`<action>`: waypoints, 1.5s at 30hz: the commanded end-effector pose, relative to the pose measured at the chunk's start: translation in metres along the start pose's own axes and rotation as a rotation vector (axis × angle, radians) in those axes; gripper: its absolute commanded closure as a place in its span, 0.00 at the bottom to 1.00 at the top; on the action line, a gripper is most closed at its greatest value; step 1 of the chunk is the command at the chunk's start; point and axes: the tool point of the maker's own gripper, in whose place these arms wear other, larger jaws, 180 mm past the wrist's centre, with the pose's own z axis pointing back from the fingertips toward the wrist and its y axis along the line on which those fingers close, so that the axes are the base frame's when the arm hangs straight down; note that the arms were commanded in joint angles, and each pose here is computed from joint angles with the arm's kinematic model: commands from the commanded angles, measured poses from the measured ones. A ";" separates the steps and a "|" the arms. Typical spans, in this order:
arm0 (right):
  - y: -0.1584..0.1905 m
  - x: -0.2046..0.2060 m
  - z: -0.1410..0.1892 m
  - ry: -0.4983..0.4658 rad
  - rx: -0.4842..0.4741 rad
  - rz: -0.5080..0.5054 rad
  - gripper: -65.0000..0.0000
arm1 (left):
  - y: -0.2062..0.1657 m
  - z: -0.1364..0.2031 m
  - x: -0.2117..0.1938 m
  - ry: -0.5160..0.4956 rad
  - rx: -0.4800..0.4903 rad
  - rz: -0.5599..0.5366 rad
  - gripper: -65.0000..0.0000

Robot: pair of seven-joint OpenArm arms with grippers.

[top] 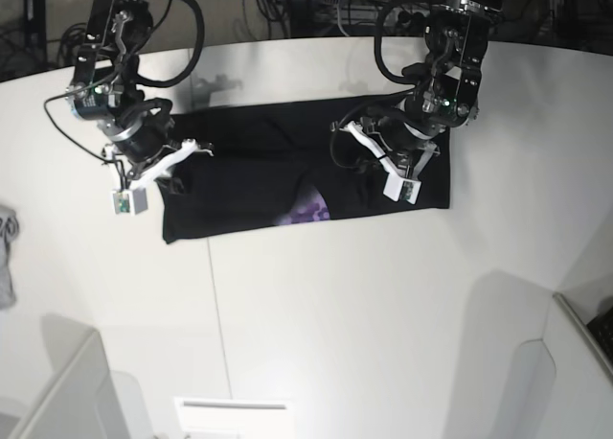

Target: Fold the T-shirt properly

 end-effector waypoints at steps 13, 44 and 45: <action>0.002 0.012 0.003 -0.044 0.010 0.004 1.00 | -0.011 -0.001 0.026 -0.067 -0.030 -0.013 0.85; -0.005 0.018 0.005 -0.061 -0.008 -0.003 1.00 | -0.105 -0.025 0.054 -0.051 -0.230 -0.064 0.64; -0.010 0.020 0.006 -0.067 -0.021 -0.012 1.00 | -0.114 -0.026 0.056 -0.054 -0.249 -0.070 0.64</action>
